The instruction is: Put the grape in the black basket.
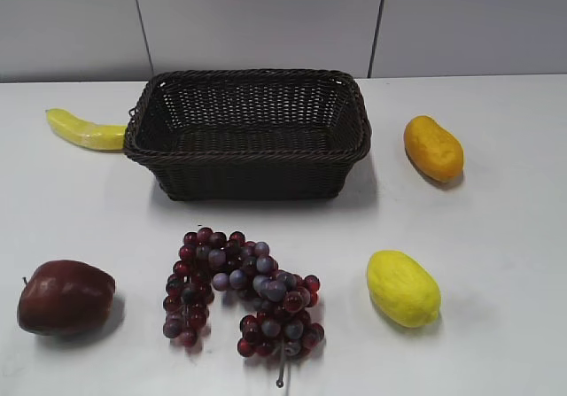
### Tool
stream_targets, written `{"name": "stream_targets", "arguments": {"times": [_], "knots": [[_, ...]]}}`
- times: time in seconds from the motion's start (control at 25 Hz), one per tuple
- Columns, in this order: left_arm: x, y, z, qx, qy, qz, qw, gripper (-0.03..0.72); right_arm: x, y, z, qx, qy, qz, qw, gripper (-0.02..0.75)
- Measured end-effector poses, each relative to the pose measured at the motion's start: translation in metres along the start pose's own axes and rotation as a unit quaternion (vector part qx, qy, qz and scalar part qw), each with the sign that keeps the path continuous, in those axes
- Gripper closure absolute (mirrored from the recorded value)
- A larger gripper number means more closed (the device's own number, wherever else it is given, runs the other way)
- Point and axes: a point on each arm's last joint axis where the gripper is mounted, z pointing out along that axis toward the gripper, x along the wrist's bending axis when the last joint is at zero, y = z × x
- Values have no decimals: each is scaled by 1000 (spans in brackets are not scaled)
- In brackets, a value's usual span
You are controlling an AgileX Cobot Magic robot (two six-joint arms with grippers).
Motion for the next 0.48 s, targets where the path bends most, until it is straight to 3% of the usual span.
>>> {"name": "stream_targets", "arguments": {"times": [0.48], "knots": [[-1, 0, 0, 0, -3, -2, 1000, 167, 0, 0, 0, 0, 0, 0, 1000, 238]]}}
